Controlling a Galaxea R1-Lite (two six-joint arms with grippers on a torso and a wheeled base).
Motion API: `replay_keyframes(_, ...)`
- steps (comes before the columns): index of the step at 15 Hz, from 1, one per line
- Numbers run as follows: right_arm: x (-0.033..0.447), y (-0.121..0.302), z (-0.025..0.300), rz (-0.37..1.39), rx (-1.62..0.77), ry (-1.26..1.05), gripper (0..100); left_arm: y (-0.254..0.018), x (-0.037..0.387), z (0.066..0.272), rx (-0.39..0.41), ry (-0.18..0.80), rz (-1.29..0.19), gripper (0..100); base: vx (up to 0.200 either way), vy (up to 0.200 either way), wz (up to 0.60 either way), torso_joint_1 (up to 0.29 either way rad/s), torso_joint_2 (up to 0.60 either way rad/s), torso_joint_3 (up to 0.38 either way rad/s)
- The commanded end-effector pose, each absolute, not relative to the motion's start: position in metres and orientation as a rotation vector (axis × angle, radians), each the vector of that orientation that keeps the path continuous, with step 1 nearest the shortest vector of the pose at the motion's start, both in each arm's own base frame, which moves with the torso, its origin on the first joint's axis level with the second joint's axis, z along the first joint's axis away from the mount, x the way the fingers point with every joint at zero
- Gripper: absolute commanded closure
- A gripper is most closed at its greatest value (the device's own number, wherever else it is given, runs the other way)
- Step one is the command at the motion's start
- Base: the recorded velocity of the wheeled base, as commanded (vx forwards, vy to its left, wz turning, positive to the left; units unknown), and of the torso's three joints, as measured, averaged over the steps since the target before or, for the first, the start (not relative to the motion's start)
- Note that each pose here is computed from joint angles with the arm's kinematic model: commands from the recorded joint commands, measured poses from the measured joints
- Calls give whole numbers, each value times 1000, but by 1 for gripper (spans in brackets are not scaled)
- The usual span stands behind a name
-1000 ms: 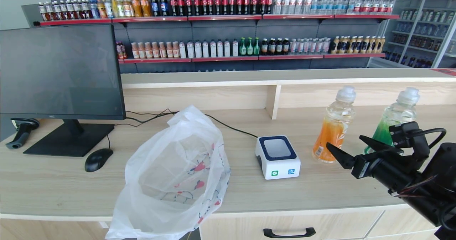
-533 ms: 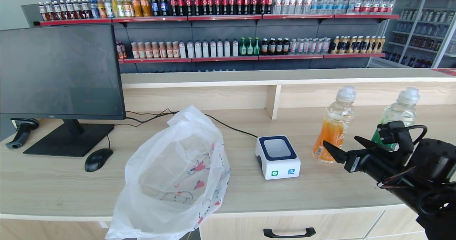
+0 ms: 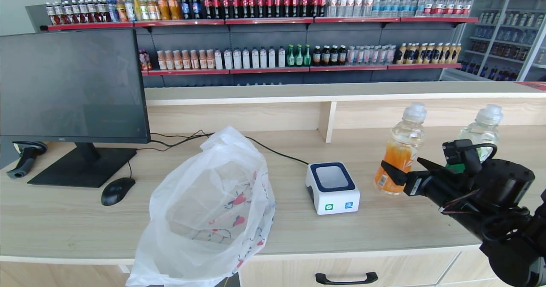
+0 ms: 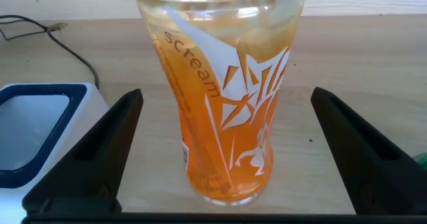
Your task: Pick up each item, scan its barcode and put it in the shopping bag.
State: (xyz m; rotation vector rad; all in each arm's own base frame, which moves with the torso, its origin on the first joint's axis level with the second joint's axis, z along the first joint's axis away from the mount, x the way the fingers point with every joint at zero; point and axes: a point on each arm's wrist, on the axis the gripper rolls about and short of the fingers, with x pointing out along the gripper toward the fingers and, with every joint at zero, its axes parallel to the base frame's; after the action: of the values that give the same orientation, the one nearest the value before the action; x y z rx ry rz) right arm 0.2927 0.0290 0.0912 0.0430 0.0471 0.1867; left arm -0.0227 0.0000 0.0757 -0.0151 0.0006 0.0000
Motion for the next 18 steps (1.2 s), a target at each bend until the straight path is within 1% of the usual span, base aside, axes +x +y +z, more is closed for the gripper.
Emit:
replay_keyframes(1, 302, 27, 87, 177, 45, 48, 0, 0, -23, 76, -15, 0, 0, 0, 0, 0, 0, 0, 0, 0)
replay_keyframes(11, 331, 25, 77, 165, 48, 25, 0, 0, -23, 76, -15, 0, 0, 0, 0, 0, 0, 0, 0, 0)
replay_keyframes(18, 342, 25, 75, 164, 47, 7, 0, 0, -23, 76, -15, 0, 2, 0, 0, 0, 0, 0, 0, 0)
